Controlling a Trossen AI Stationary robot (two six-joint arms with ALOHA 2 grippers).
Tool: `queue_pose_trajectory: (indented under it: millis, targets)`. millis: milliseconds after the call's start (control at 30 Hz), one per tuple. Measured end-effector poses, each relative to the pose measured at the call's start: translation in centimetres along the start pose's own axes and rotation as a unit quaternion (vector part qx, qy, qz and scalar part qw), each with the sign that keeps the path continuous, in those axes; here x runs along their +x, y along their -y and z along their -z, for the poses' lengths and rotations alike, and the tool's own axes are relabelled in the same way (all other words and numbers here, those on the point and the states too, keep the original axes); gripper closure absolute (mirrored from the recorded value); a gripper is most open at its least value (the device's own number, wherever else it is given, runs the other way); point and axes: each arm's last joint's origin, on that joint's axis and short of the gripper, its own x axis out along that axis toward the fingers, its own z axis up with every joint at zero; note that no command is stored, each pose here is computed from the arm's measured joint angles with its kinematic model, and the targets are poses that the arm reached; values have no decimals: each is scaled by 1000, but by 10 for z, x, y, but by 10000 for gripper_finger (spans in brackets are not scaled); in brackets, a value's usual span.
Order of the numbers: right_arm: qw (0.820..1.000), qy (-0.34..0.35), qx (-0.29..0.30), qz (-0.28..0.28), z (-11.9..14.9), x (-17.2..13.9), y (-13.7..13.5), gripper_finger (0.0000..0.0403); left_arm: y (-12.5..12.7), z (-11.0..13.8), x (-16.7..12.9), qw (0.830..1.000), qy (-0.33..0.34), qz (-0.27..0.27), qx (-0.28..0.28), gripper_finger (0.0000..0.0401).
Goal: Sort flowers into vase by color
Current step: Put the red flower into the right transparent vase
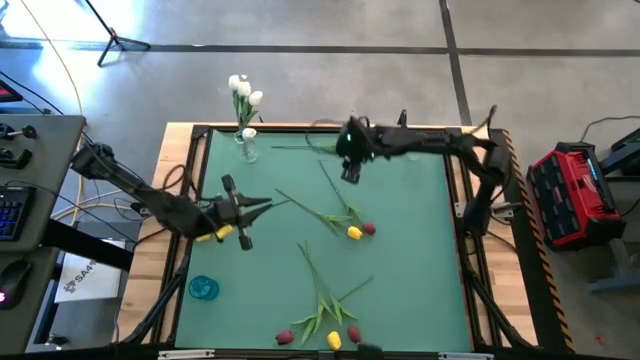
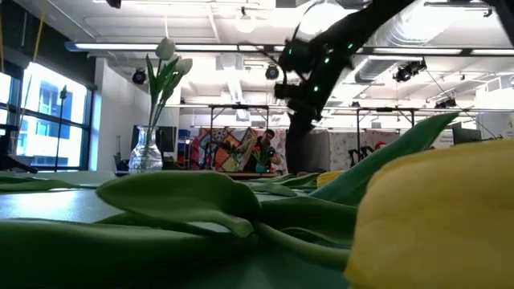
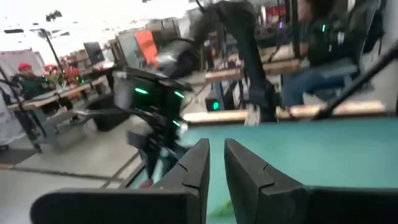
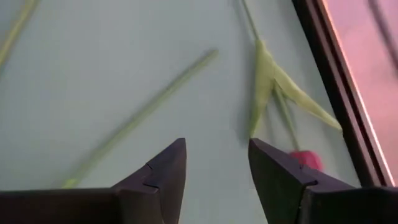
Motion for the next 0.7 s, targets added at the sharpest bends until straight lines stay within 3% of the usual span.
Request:
queue_pose_trajectory:
  millis: [300,533,700]
  targets:
    - [997,-59,-27,-30,3,37,70,254,17,24,10,997,-65,-41,16,366]
    - [991,-90,-69,-76,0,57,95,254,19,37,25,994,-88,-64,-4,366]
    - [988,-114,-66,-86,-8,71,107,254,12,45,38,992,-105,-76,-10,366]
